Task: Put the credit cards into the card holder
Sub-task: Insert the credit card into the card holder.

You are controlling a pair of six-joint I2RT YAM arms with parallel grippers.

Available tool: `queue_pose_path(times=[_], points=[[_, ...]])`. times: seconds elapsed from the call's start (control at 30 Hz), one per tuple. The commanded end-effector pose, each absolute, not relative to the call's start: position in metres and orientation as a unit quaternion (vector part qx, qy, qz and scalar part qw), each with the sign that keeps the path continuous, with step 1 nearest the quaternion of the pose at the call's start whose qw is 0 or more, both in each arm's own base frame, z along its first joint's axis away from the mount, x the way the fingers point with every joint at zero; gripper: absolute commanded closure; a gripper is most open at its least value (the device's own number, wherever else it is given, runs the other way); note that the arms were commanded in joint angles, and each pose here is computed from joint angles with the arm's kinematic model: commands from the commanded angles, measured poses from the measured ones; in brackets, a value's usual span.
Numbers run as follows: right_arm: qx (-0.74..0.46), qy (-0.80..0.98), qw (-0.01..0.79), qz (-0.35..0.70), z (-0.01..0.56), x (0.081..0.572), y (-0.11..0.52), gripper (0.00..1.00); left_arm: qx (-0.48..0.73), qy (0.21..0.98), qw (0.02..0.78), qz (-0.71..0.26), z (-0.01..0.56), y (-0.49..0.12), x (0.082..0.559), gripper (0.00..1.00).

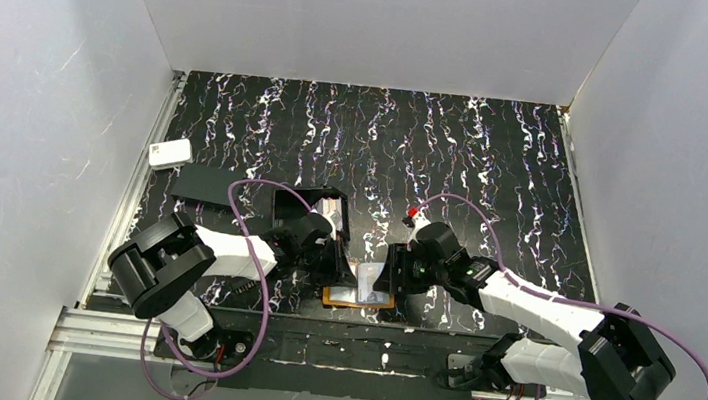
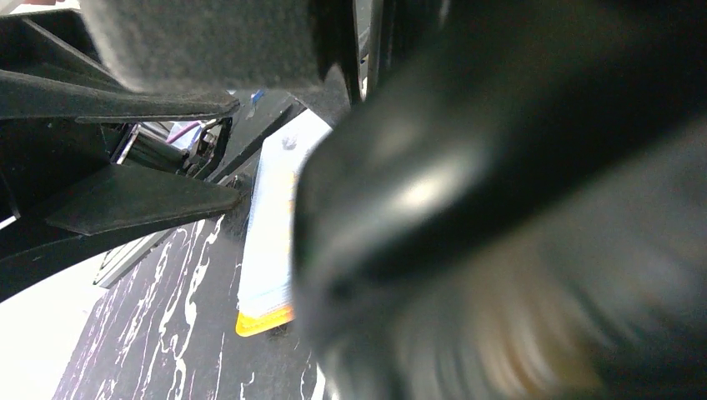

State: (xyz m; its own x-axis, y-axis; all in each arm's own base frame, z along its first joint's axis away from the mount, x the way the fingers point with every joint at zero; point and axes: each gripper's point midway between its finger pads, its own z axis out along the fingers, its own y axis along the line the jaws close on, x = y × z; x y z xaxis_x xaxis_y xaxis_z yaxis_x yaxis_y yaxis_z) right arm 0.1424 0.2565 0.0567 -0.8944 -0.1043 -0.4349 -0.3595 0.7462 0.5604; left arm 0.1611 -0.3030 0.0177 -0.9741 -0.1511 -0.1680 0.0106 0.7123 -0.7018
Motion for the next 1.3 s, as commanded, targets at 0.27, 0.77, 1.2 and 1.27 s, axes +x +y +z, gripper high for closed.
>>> queue_pose_path(times=[0.27, 0.77, 1.2, 1.27], points=[[-0.139, 0.894, 0.212, 0.370, 0.089, 0.153, 0.275, 0.41, -0.057, 0.947, 0.041, -0.313, -0.018, -0.277, 0.132, 0.99], [-0.135, 0.902, 0.208, 0.352, 0.075, 0.152, 0.269, 0.39, -0.063, 0.922, 0.089, -0.371, 0.034, -0.287, 0.143, 0.88], [-0.135, 0.900, 0.205, 0.361, 0.075, 0.150, 0.271, 0.39, -0.013, 0.918, 0.084, -0.387, 0.046, -0.313, 0.148, 0.94], [-0.135, 0.899, 0.205, 0.362, 0.075, 0.150, 0.271, 0.39, -0.018, 0.921, 0.082, -0.380, 0.041, -0.311, 0.147, 0.95]])
